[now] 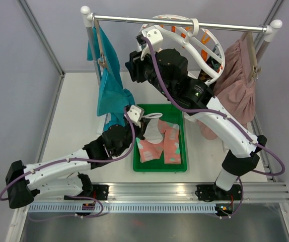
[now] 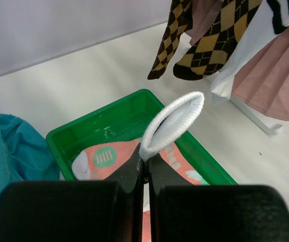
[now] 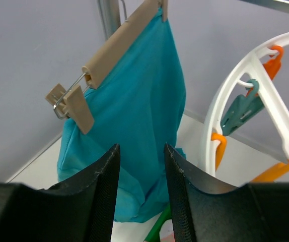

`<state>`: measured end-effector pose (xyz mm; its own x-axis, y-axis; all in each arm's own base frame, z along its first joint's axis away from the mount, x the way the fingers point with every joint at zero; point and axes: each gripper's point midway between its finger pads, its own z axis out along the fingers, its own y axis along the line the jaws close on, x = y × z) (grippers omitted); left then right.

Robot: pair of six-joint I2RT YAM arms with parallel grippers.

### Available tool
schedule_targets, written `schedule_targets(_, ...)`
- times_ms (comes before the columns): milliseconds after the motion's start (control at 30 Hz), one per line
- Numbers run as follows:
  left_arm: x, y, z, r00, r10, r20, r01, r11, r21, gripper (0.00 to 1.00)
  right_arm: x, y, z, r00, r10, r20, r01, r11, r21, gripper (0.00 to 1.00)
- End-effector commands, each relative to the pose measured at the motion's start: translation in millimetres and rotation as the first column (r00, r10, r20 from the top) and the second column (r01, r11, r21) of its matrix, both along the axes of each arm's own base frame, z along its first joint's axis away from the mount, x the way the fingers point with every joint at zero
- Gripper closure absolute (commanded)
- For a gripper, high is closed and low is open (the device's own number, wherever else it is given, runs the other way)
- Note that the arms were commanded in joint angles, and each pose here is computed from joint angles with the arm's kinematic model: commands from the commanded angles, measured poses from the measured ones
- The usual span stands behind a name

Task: Clip the socks to the hanger
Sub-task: Rotate the hanger.

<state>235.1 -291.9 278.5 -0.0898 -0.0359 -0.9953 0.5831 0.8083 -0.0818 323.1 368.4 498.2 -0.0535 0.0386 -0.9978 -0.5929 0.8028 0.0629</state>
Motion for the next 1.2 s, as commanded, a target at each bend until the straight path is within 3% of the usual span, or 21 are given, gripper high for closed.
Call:
schedule_targets(0, 0.5, 4.6, 22.2, 1.000, 0.013, 0.016, -0.012, 0.998, -0.059, 0.98, -0.5, -23.1, 21.9, 0.995, -0.086, 0.059, 0.085, 0.996, 0.016, 0.54)
schedule_targets(833, 0.7, 3.0, 20.0, 1.000, 0.007, 0.007, -0.006, 0.997, -0.072, 0.98, -25.8, -119.9, -15.3, 0.948, -0.318, -0.014, 0.312, 0.939, -0.146, 0.58)
schedule_targets(1100, 0.7, -1.2, 19.7, 1.000, -0.004, 0.006, 0.005, 0.998, -0.068, 0.98, -39.5, -145.9, -25.8, 0.935, -0.352, -0.038, 0.343, 0.928, -0.148, 0.63)
schedule_targets(1167, 0.9, -1.7, 20.2, 1.000, -0.004, 0.006, 0.005, 0.998, -0.070, 0.98, -47.1, -158.7, -18.0, 0.930, -0.365, -0.041, 0.360, 0.928, -0.100, 0.63)
